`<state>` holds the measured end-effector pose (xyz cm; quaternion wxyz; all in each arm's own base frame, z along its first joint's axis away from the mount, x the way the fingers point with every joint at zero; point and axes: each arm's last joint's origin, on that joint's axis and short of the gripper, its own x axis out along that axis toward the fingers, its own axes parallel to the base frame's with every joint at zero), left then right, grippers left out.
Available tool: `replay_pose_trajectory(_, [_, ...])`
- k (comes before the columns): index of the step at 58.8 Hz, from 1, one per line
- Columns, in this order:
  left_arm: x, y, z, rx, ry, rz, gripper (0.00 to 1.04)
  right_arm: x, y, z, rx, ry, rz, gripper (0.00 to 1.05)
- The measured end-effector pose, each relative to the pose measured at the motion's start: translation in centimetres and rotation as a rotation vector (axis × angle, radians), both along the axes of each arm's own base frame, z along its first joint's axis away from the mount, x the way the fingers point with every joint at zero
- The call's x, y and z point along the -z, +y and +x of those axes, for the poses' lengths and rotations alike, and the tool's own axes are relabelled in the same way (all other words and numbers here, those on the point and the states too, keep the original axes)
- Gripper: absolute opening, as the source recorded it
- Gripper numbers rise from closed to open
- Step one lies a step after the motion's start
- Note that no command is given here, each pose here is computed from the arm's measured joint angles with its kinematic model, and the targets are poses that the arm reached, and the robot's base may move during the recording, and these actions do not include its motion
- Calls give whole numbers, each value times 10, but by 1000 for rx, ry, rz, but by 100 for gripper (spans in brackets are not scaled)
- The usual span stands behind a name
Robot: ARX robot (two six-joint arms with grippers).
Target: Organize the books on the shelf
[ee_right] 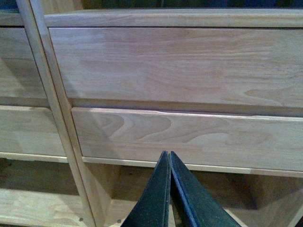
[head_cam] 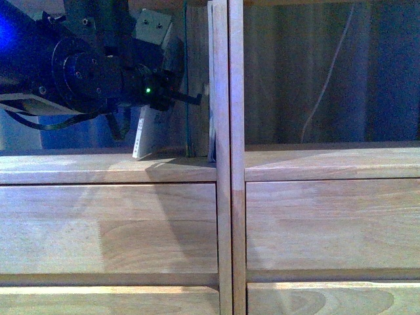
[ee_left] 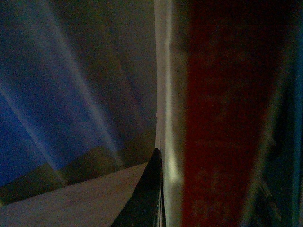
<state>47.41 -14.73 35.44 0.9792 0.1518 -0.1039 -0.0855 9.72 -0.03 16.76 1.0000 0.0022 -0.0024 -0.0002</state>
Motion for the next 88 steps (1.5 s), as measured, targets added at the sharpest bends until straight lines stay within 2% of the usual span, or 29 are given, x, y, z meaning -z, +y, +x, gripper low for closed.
replay_pose_trajectory(26, [1,-3,-1,-14,4,-8,8,0,0,0,0,0,0,3])
replay_pose_trajectory(48, [11,-3,-3,30,74,-67,63,0,0,0,0,0,0,3])
replay_pose_trajectory(61, [4,8,-28,73,103,-145,98,0,0,0,0,0,0,3])
replay_pose_trajectory(72, [-3,23,-59,91,89,-191,97,0,0,0,0,0,0,3])
replay_pose_trajectory(81, [3,40,-93,99,87,-193,97,0,0,0,0,0,0,3])
replay_pose_trajectory(88, [9,65,-132,96,71,-199,97,0,0,0,0,0,0,3])
